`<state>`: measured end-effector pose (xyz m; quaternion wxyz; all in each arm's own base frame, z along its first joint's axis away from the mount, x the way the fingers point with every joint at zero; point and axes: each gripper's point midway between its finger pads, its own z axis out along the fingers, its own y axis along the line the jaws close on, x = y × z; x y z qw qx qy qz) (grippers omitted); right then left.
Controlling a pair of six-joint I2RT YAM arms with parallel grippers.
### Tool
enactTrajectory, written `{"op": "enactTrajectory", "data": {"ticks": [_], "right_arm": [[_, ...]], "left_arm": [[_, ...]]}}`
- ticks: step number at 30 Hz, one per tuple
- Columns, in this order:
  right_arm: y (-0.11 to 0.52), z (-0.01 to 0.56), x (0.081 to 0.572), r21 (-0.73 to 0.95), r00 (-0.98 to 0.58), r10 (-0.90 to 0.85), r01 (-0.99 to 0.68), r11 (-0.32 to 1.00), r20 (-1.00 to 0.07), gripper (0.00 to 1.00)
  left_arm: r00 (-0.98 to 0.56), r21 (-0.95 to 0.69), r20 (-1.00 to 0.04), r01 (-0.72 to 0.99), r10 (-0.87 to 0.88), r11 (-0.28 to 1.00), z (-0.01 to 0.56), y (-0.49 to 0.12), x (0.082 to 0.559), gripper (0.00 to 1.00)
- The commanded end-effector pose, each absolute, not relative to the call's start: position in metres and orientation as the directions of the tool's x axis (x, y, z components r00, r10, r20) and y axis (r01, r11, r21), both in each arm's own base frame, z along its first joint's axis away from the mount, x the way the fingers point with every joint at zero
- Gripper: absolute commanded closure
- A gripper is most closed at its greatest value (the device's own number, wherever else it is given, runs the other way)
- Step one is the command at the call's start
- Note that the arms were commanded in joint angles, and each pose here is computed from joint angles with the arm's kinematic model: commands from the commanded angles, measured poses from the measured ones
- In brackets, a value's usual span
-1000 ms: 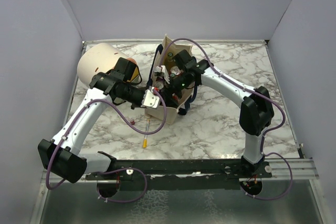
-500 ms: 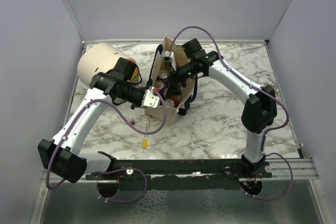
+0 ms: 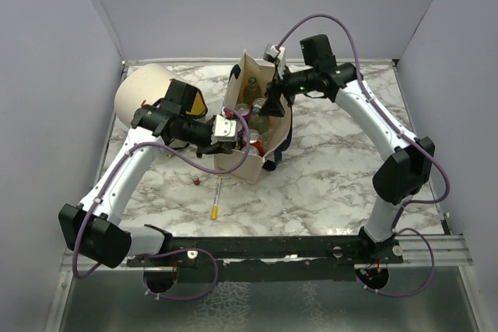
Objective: Place the beverage into the canvas bag
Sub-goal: Place the drink in the canvas bag, then reset both arms
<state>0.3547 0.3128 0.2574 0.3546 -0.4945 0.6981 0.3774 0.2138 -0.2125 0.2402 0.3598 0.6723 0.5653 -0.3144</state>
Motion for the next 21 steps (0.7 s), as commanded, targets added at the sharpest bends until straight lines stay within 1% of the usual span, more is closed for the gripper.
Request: {"op": "enactTrajectory", "data": {"ticks": [1, 6, 9, 21], "right_arm": [[0.291, 0.313, 0.380, 0.025, -0.156, -0.364, -0.940, 0.340, -0.918, 0.22], [0.273, 0.331, 0.387, -0.025, -0.135, -0.357, -0.912, 0.409, -0.924, 0.21], [0.266, 0.333, 0.388, -0.028, -0.142, -0.357, -0.902, 0.432, -0.923, 0.21], [0.255, 0.338, 0.384, -0.047, -0.137, -0.355, -0.885, 0.464, -0.925, 0.21]], "left_arm": [[0.089, 0.083, -0.927, 0.996, 0.365, -0.034, 0.290, -0.227, 0.223, 1.00], [0.065, 0.076, -0.944, 0.997, 0.324, 0.021, 0.305, -0.221, 0.234, 1.00], [0.051, 0.068, -0.952, 0.997, 0.300, 0.047, 0.313, -0.218, 0.239, 1.00], [0.022, 0.051, -0.971, 0.992, 0.239, 0.114, 0.335, -0.211, 0.246, 1.00]]}}
